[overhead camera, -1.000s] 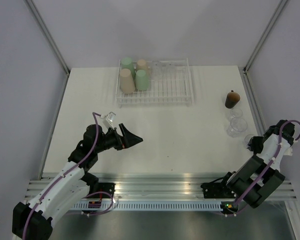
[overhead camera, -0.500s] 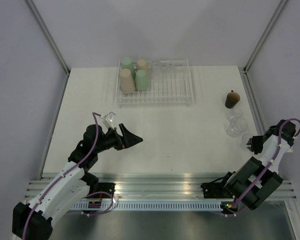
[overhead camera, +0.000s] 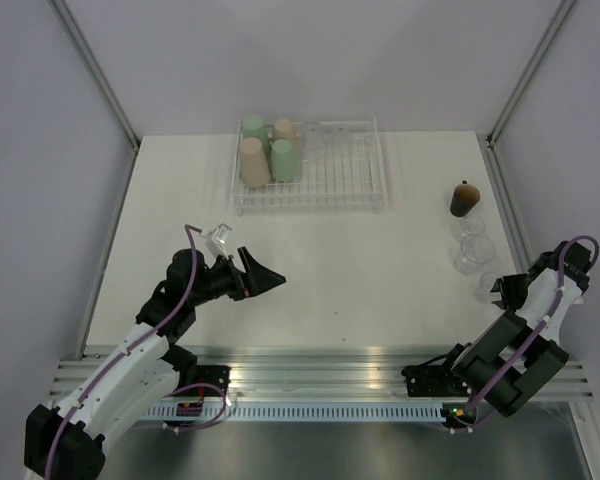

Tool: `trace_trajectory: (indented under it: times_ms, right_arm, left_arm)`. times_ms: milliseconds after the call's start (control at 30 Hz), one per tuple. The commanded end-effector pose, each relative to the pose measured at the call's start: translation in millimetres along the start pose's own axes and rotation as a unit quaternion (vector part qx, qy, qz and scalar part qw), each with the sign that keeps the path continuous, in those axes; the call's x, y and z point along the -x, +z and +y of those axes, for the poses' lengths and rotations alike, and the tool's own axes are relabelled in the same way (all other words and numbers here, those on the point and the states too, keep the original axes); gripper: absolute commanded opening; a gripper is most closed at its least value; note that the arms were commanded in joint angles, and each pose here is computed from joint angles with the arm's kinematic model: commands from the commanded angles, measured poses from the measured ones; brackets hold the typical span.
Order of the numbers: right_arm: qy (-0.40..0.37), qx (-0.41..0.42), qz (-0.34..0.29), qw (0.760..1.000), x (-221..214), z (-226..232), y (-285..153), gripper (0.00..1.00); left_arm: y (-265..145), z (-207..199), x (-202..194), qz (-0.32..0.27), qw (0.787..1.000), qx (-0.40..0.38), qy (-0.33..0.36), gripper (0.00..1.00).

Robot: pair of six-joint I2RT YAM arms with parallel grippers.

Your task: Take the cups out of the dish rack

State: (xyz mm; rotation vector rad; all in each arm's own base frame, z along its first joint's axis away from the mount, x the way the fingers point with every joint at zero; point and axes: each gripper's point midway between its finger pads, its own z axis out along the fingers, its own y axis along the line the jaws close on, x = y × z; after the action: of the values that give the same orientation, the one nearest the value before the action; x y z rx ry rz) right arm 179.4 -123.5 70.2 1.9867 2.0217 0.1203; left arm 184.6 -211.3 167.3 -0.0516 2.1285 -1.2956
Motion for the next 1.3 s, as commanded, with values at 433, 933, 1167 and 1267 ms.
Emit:
trace_trajectory:
  times_ms: [433, 933, 1167, 1267]
  right_arm:
    - [-0.055, 0.252, -0.029, 0.966, -10.7, 73.6, -73.1, 0.37]
    - [-0.432, 0.580, 0.054, 0.688, -177.2, 179.1, -204.9, 0.71]
    - [-0.564, 0.521, 0.108, 0.632, -273.9, 160.9, -179.5, 0.73]
    - [-0.597, 0.497, 0.114, 0.619, -292.0, 148.0, -161.6, 0.75]
  left_arm:
    - [-0.5, -6.4, 8.2, -0.017, 0.999, -0.009, 0.026, 1.00]
    - [-4.7, -17.8, 15.0, -0.035, 0.998, -0.030, 0.041, 1.00]
    - [-15.2, -30.7, 30.7, -0.060, 0.996, -0.023, 0.068, 1.00]
    - [-18.2, -40.2, 44.3, -0.075, 0.993, -0.018, 0.086, 1.00]
